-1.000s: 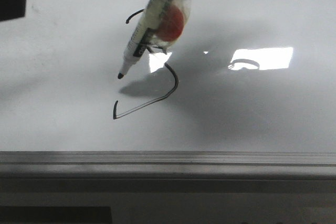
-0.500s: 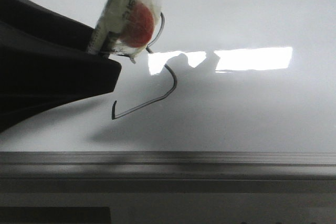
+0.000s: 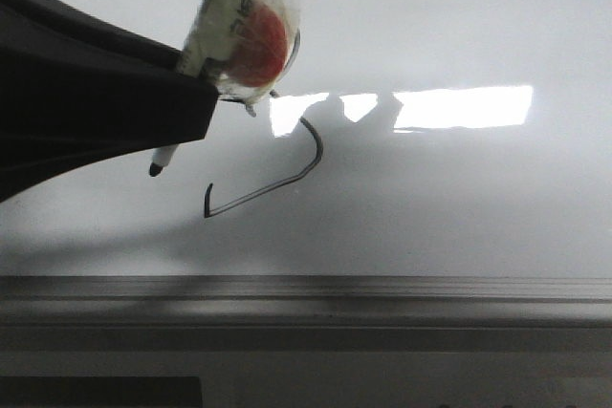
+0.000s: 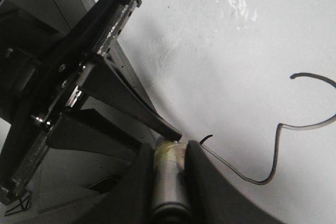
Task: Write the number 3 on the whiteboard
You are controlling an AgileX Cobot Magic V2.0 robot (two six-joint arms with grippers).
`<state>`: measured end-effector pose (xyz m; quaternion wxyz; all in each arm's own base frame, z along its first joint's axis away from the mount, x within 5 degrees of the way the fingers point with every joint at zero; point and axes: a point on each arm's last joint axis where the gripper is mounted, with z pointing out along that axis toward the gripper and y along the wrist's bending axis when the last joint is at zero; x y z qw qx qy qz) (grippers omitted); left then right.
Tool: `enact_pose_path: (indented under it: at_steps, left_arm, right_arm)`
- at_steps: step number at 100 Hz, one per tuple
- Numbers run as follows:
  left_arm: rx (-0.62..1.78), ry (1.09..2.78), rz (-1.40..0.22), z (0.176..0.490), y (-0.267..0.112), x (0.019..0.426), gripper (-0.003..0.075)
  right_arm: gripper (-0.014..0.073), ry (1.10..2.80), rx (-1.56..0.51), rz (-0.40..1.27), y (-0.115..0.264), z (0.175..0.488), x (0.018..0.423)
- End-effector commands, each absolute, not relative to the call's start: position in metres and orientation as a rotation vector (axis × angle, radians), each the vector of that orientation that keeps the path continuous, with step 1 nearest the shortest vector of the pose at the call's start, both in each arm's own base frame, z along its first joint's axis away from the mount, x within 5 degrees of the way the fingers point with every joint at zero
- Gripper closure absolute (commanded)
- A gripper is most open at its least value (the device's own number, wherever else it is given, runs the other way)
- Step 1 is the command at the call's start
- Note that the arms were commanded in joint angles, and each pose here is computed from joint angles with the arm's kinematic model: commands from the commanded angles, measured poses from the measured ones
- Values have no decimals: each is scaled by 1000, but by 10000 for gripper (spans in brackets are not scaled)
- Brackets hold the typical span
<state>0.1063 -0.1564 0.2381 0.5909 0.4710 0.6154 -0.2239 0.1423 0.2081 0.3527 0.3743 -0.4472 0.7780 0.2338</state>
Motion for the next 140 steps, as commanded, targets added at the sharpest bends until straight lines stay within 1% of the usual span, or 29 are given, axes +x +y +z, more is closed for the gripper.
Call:
enact_pose_path:
  at_steps: [1,8,10,11,12,13,14,16,17,18,19,20,21,23,24,35,47,54,64,74,116,123,125,127,130,135,140]
  left_arm:
    - [980,1356,-594,258,-160,109,741]
    - [977,1357,-595,258,-160,109,741]
    - [972,1361,-597,258,-160,109,741]
    - [969,1363,-598,258,-160,109,741]
    - [963,1367,-599,258,-160,109,741]
    - [960,1369,-600,258,-160,109,741]
    - [953,1374,-604,258,-160,110,741]
    - [944,1380,-607,258,-160,110,741]
    - [932,1388,-614,258,-159,110,741]
    - [925,1394,-619,258,-159,110,741]
    - [907,1406,-630,258,-159,111,741]
    - [896,1414,-637,258,-159,111,741]
    - [872,1431,-653,258,-158,112,741]
    - [843,1451,-672,258,-158,112,741]
    - [810,1472,-693,258,-157,113,741]
    - [591,1636,-816,255,-154,117,741]
    - [336,1825,-880,246,-147,123,741]
    - [253,1890,-885,242,-143,126,741]
    - [216,1950,-873,238,-140,128,741]
    - [117,1986,-878,236,-135,132,741]
    - [102,1983,-863,236,-133,134,736]
    - [102,1983,-863,236,-133,134,684]
    - [102,1983,-863,236,-133,134,656]
    - [100,1979,-863,236,-133,134,612]
    - [98,1974,-863,236,-133,135,576]
    - [96,1967,-864,237,-133,135,479]
    - [94,1962,-864,237,-133,135,415]
  right_arm:
    - [642,1894,-1097,642,207,374,140]
    - [520,1879,-1124,626,207,373,140]
    - [435,1877,-1123,626,207,373,140]
    - [412,1875,-1121,627,207,374,140]
    - [361,1875,-1121,627,207,374,140]
    - [334,1874,-1120,627,207,374,140]
    - [279,1871,-1117,628,207,374,141]
    - [222,1864,-1111,629,207,375,141]
    - [165,1861,-1109,630,207,375,141]
    - [137,1855,-1104,631,207,376,141]
    - [82,1852,-1102,632,208,376,142]
    - [56,1849,-1099,632,208,376,142]
    - [6,1844,-1095,633,208,377,142]
    - [-41,1836,-1088,635,208,377,142]
    - [-81,1834,-1086,635,208,378,143]
    - [-36,1789,-1055,631,207,383,144]
    - [-29,1747,-1009,631,200,392,145]
    - [-29,1725,-992,625,194,397,144]
    - [-29,1705,-978,625,190,402,141]
    - [-29,1693,-971,628,188,404,140]
    - [-29,1693,-971,628,188,404,140]
    - [-29,1693,-971,628,188,404,140]
    - [-29,1693,-971,628,188,404,140]
    - [-29,1693,-971,628,188,404,140]
    - [-29,1693,-971,628,188,404,140]
    - [-29,1693,-971,628,188,404,140]
    - [-29,1693,-971,628,188,404,140]
